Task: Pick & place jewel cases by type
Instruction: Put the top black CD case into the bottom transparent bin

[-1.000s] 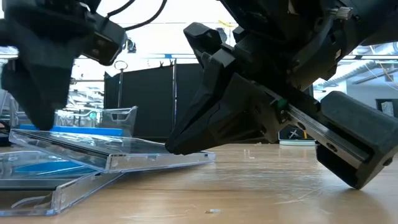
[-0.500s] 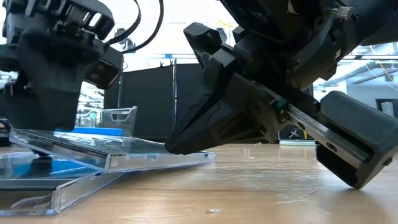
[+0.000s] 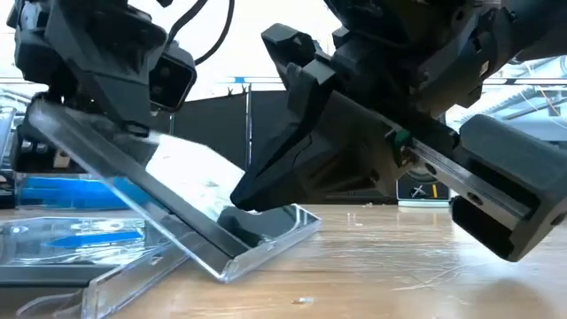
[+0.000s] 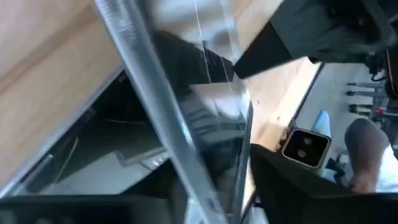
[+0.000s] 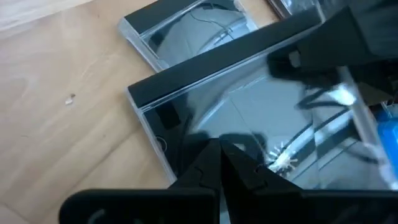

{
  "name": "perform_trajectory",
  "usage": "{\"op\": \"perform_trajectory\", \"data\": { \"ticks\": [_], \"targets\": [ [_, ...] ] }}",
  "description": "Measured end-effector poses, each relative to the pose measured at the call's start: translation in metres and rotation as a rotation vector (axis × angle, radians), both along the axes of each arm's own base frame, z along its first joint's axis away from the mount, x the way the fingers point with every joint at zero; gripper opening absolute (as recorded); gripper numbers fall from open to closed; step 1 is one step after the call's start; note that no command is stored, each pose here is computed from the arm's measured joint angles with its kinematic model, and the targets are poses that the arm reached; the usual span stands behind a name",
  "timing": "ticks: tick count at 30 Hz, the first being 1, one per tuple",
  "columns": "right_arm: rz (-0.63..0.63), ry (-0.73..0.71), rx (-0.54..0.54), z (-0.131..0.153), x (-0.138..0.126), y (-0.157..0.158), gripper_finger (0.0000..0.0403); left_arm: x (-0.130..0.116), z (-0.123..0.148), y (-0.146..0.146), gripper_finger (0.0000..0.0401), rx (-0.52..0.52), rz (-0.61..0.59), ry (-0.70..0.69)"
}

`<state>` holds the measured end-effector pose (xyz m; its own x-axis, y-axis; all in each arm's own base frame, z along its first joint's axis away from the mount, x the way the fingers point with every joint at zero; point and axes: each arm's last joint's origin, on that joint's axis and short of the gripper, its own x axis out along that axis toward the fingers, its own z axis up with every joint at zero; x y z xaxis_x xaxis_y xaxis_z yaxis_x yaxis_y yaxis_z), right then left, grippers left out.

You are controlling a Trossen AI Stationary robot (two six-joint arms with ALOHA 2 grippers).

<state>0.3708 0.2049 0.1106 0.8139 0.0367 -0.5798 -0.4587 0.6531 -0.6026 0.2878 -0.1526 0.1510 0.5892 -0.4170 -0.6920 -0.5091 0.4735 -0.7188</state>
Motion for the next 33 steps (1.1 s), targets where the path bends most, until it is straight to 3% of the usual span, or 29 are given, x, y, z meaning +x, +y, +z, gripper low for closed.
{"op": "perform_trajectory", "data": {
  "ticks": [4,6,11,14,22,27,33],
  "targets": [
    [0.0,-0.007,0.002,0.001,0.0,0.0,0.0,0.001,0.002,-0.001,0.005,-0.028,-0.039,-0.015],
    [0.004,-0.022,-0.012,0.006,-0.001,0.002,0.0,0.001,0.004,-0.002,0.0021,-0.023,-0.053,-0.03],
    [-0.059,-0.115,-0.146,0.03,-0.016,0.016,0.0,0.003,0.007,-0.004,0.0024,0.037,-0.11,-0.09],
    [-0.113,-0.192,-0.161,0.056,-0.029,0.028,0.0,0.006,0.011,-0.007,0.0022,0.119,-0.159,-0.148],
    [-0.115,-0.248,0.047,0.106,-0.081,0.045,0.0,0.008,0.03,-0.017,0.0022,0.431,-0.29,-0.196],
    [-0.132,-0.249,0.173,0.109,-0.114,0.034,0.0,0.007,0.068,-0.032,0.0022,0.554,-0.369,-0.099],
    [-0.166,-0.351,0.304,0.087,-0.137,0.0,0.0,0.001,0.158,-0.041,0.0022,0.707,-0.376,-0.055]
  ]
}}
